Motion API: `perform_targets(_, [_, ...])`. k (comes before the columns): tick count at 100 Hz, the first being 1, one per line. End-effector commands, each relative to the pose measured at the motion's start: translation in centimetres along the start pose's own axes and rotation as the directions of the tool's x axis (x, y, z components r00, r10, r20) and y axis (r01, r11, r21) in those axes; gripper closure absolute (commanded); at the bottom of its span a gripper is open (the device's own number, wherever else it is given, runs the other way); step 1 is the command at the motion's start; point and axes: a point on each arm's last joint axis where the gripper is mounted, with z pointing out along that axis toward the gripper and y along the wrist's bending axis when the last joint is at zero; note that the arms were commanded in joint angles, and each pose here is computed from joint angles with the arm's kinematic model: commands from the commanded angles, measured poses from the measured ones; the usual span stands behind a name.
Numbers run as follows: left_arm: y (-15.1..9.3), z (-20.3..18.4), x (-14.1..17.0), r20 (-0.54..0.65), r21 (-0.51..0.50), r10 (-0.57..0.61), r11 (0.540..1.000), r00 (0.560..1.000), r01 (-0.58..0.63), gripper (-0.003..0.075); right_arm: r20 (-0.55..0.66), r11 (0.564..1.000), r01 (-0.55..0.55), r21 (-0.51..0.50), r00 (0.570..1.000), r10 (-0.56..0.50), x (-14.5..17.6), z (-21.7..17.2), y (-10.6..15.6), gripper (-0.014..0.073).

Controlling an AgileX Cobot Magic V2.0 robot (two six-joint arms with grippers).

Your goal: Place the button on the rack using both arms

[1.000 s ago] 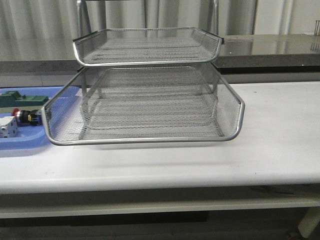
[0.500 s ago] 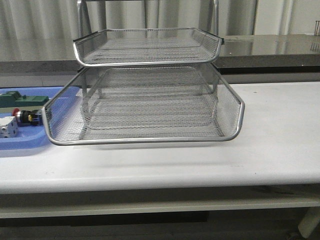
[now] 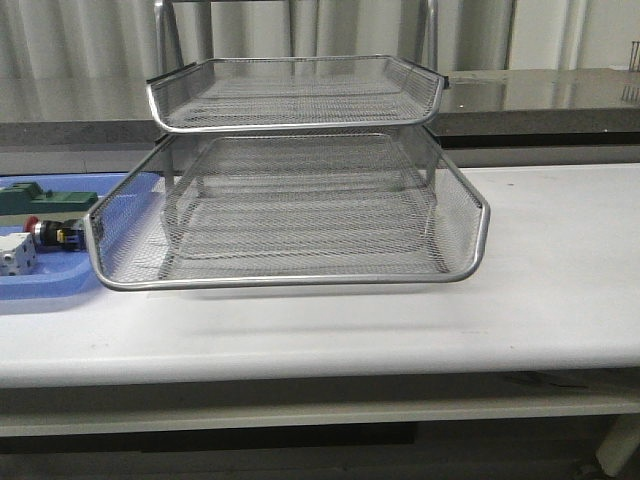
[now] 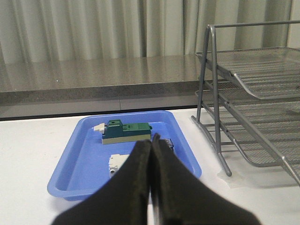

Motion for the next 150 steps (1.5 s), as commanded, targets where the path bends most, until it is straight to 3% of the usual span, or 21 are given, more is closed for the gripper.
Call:
perform_targets(1, [-0.1, -0.1, 1.0, 0.052, 0.008, -0.014, 1.0, 0.999, 0.013, 0.0741, 0.069, 1.0, 0.018, -0.003, 0.997, -0.018, -0.9, -0.5, 0.0, 0.0657])
perform_targets(100, [-0.1, -0.1, 0.6, 0.092, 0.009, -0.014, 1.0, 0.996, 0.013, 0.0741, 0.062, 1.0, 0.018, -0.004, 0.998, -0.018, -0.8, -0.5, 0.1, 0.0657])
perform_targets(116, [-0.1, -0.3, -0.5, 0.178, 0.012, -0.026, 1.0, 0.984, 0.024, 0.0741, 0.062, 1.0, 0.018, -0.004, 0.998, -0.018, -0.8, -0.5, 0.1, 0.0657])
perform_targets(139, [0.1, -0.4, -4.0, 0.19, 0.02, -0.106, 0.994, 0.976, 0.104, 0.0741, 0.062, 1.0, 0.018, -0.004, 0.998, -0.018, -0.8, -0.5, 0.1, 0.0657])
perform_targets(150, [0.1, 0.1, -6.3, 0.134, 0.025, -0.145, 0.989, 0.98, 0.143, 0.0741, 0.062, 1.0, 0.018, -0.004, 0.998, -0.018, -0.8, -0.5, 0.1, 0.0657])
